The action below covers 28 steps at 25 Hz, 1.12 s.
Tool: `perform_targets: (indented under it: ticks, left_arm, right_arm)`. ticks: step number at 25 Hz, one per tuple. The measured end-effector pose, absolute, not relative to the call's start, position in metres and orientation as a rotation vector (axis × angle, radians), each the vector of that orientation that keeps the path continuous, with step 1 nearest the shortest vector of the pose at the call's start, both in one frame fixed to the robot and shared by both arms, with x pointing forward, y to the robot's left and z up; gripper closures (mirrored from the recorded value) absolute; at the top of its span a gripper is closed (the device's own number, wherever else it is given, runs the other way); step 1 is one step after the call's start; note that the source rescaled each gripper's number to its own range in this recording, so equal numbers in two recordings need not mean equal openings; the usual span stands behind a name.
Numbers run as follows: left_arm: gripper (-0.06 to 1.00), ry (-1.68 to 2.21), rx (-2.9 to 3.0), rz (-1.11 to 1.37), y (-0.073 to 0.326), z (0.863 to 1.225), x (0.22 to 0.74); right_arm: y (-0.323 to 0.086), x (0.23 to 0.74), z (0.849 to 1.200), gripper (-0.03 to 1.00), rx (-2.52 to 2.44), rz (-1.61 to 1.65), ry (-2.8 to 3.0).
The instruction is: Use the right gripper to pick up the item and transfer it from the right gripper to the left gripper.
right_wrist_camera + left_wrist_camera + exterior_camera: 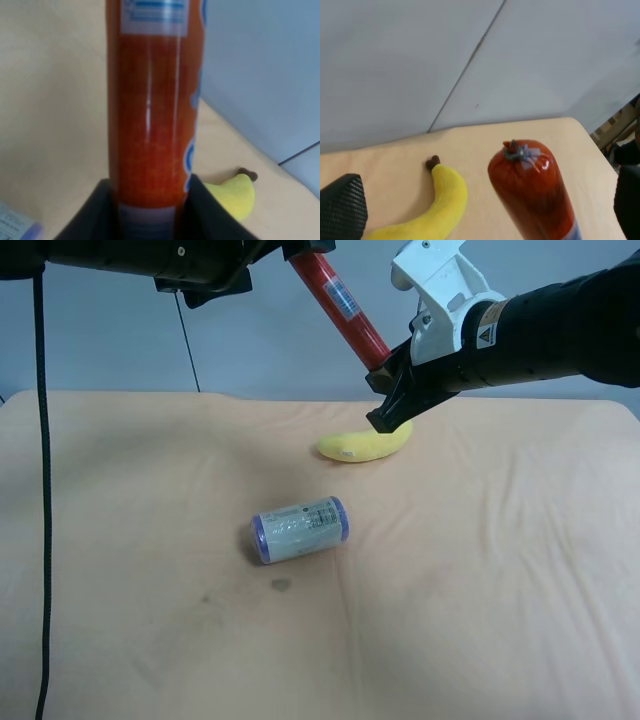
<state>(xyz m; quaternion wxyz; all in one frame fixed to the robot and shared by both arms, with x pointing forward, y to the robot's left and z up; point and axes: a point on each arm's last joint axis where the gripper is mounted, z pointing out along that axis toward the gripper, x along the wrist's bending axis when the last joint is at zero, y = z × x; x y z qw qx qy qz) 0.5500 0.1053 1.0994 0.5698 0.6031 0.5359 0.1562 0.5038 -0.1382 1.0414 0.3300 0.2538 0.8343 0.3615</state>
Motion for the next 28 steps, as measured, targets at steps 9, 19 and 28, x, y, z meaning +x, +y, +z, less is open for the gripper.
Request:
perform_targets:
  ticks: [9, 19, 28]
  left_arm:
    - [-0.06, 1.234, 1.440, 0.321, 0.095, 1.099, 0.543]
    - [-0.06, 1.229, 1.433, 0.331, 0.080, 1.097, 0.558]
    - [-0.06, 1.233, 1.442, 0.336, 0.078, 1.093, 0.562]
  right_arm:
    - [-0.138, 0.504, 1.041, 0.96, 0.664, 0.945, 2.182]
    - [-0.138, 0.504, 1.041, 0.96, 0.664, 0.945, 2.182]
    - [-0.138, 0.504, 1.041, 0.96, 0.664, 0.946, 2.182]
